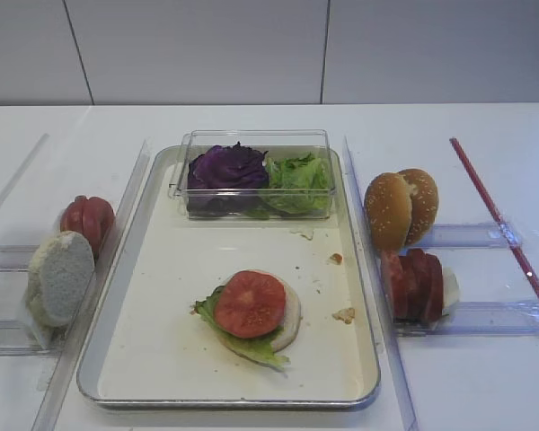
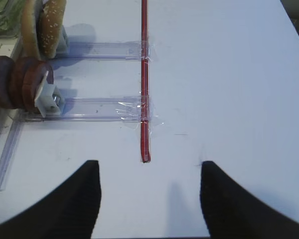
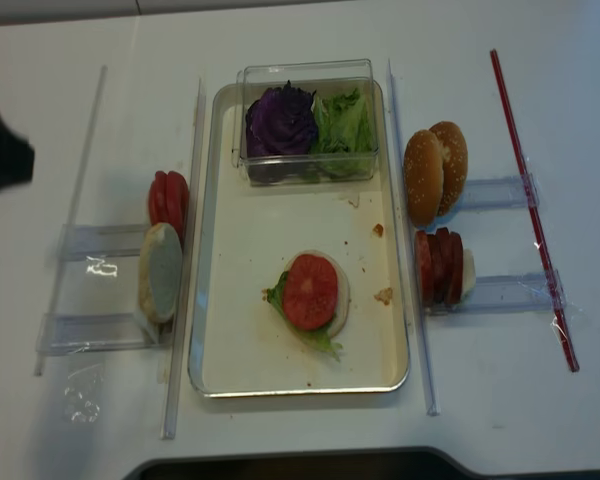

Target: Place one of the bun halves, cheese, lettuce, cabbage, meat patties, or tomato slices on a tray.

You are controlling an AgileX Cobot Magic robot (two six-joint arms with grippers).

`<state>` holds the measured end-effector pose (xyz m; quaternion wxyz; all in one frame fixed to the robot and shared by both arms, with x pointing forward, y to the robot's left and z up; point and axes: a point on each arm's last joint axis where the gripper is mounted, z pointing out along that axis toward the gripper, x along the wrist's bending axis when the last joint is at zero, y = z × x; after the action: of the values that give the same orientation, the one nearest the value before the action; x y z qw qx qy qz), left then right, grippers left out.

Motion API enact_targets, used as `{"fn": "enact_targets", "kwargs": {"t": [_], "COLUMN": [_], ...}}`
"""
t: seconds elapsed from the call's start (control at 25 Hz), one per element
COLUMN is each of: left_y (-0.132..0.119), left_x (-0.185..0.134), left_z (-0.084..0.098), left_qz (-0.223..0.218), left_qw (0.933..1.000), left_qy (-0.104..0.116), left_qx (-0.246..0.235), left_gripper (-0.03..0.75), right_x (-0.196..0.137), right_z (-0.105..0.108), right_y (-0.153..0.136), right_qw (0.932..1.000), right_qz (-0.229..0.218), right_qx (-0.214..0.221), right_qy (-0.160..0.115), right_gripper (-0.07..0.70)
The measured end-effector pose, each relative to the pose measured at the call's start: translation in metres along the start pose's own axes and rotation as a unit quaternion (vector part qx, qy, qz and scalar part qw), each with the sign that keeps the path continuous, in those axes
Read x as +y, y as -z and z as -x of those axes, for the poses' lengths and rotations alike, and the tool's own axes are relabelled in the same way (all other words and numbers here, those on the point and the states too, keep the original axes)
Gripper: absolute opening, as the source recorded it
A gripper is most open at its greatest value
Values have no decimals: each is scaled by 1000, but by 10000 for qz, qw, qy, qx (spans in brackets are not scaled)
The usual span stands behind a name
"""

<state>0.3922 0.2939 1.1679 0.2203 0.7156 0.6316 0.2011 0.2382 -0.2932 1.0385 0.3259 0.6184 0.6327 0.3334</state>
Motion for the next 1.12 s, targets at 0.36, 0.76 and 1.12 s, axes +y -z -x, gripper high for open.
{"fn": "enact_targets", "kwargs": {"t": [0.36, 0.76, 1.12], "left_y": [18, 21, 0], "left_x": [-97, -178, -214], "left_z": [5, 7, 9], "left_qz": [461, 1326, 1586], "left_qw": [9985, 9890, 9849], "left_qy": [16, -42, 201], "left_qx": [295, 656, 668], "left_gripper": [411, 411, 411], "right_x": [0, 0, 0], "right_z": [0, 0, 0], "right_y": [0, 0, 0], "right_qw": [10000, 10000, 10000], "right_qz": [0, 0, 0], "right_qx": [0, 0, 0], "right_qy": [-10, -17, -17], "right_gripper": [475, 475, 474]}}
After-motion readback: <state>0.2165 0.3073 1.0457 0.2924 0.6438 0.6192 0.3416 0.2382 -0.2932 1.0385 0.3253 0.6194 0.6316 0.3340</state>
